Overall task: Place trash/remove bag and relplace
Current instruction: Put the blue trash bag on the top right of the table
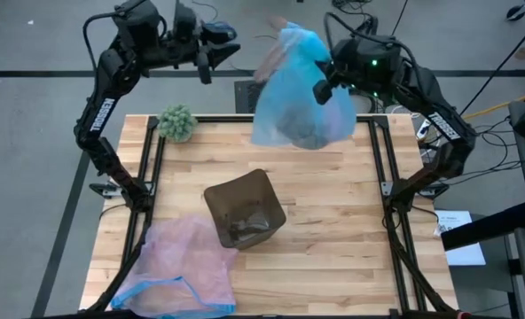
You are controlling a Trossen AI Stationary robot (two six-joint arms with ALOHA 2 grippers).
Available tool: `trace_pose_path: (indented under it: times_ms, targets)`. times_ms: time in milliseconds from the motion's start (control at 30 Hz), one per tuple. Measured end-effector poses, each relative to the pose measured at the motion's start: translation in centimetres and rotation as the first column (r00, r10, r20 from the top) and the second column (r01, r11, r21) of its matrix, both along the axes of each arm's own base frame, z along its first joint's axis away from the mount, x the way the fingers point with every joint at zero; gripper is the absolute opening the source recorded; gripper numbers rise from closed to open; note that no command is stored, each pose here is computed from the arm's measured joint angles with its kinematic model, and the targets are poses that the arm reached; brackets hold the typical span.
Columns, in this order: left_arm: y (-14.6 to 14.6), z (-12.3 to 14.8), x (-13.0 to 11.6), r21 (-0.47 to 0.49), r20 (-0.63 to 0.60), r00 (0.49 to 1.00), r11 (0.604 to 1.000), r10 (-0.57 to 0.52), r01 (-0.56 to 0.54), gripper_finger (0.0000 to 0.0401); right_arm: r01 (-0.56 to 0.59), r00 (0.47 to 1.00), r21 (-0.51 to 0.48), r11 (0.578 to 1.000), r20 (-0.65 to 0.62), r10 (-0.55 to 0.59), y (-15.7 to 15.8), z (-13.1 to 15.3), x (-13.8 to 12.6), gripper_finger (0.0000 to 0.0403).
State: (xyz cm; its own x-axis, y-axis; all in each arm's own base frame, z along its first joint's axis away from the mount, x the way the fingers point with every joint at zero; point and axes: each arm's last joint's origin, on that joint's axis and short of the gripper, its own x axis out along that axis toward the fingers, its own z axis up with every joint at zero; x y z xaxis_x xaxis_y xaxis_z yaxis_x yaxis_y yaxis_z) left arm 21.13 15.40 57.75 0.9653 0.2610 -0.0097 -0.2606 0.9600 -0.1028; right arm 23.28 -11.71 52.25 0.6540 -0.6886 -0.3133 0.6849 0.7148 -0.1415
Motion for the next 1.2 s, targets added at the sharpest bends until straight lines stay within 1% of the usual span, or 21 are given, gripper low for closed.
trace_pose_path:
  times_ms: [67, 133, 200, 333, 400, 467, 567, 667, 733, 833, 900, 967, 1033, 1067, 1133, 1200]
  targets:
    - [0.0, -0.1, -0.3, -0.021, -0.014, 1.0, 1.0, 0.007, -0.007, 0.018, 0.023, 0.999, 0.052, 0.998, -0.038, -0.021, 0.2, -0.5, -0.5, 0.0]
    - [-0.1, -0.1, -0.9, -0.022, -0.026, 0.999, 1.0, 0.018, -0.018, 0.018, 0.041, 0.997, 0.087, 0.995, -0.074, -0.035, 0.3, -1.0, -0.7, 0.0]
    - [-0.3, 0.1, -1.4, -0.016, -0.024, 0.999, 1.0, 0.027, -0.027, 0.018, 0.083, 0.989, 0.094, 0.992, -0.133, -0.07, 0.2, -1.9, -0.6, 0.0]
    - [-0.5, 0.2, -1.7, -0.011, -0.019, 0.999, 1.0, 0.027, -0.027, 0.018, 0.141, 0.966, 0.107, 0.984, -0.233, -0.114, -0.6, -4.8, -0.1, 0.0]
    - [-0.4, 0.2, -1.6, -0.014, -0.023, 0.999, 1.0, 0.027, -0.028, 0.018, 0.162, 0.962, 0.106, 0.981, -0.239, -0.133, -0.9, -6.2, -0.3, 0.0]
    - [-0.4, 0.1, -1.6, -0.02, -0.031, 0.999, 0.999, 0.025, -0.026, 0.018, 0.182, 0.964, 0.094, 0.979, -0.214, -0.159, -1.3, -7.7, -0.8, 0.0]
    - [-0.4, 0.0, -1.6, -0.024, -0.035, 0.999, 0.999, 0.026, -0.027, 0.018, 0.201, 0.971, 0.041, 0.979, -0.139, -0.193, -2.0, -9.6, -1.9, 0.0]
    - [-0.4, 0.0, -1.6, -0.026, -0.036, 0.999, 0.999, 0.026, -0.027, 0.018, 0.214, 0.973, 0.005, 0.977, -0.094, -0.212, -2.7, -11.5, -3.8, 0.0]
    - [-0.4, 0.0, -1.6, -0.028, -0.038, 0.999, 0.999, 0.026, -0.027, 0.018, 0.247, 0.963, 0.011, 0.969, -0.116, -0.244, -3.3, -13.4, -5.1, 0.0]
    - [-0.4, 0.0, -1.6, -0.036, -0.035, 0.999, 0.999, 0.026, -0.027, 0.018, 0.314, 0.935, 0.058, 0.948, -0.192, -0.298, -4.1, -16.6, -6.8, 0.0]
    - [-0.4, 0.0, -1.6, -0.05, -0.031, 0.999, 0.998, 0.026, -0.028, 0.018, 0.358, 0.917, 0.077, 0.931, -0.218, -0.335, -4.4, -18.1, -7.9, 0.0]
    - [-0.4, 0.0, -1.6, -0.056, -0.03, 0.999, 0.998, 0.027, -0.028, 0.018, 0.424, 0.885, 0.07, 0.903, -0.243, -0.397, -4.6, -19.1, -8.9, 0.0]
    - [-0.4, 0.0, -1.6, -0.056, -0.03, 0.999, 0.998, 0.026, -0.027, 0.018, 0.477, 0.85, 0.059, 0.877, -0.285, -0.443, -4.6, -19.7, -9.7, 0.0]
    - [-0.4, 0.0, -1.6, -0.056, -0.029, 0.999, 0.998, 0.026, -0.028, 0.018, 0.49, 0.842, 0.054, 0.87, -0.289, -0.456, -4.5, -19.6, -10.0, 0.0]
    - [-0.4, 0.0, -1.6, -0.056, -0.029, 0.999, 0.998, 0.026, -0.028, 0.018, 0.493, 0.841, 0.037, 0.869, -0.276, -0.466, -4.1, -18.5, -10.4, 0.0]
    - [-0.4, 0.0, -1.6, -0.062, -0.027, 0.999, 0.998, 0.027, -0.028, 0.018, 0.481, 0.854, 0.008, 0.877, -0.232, -0.466, -3.5, -16.5, -10.7, 0.0]
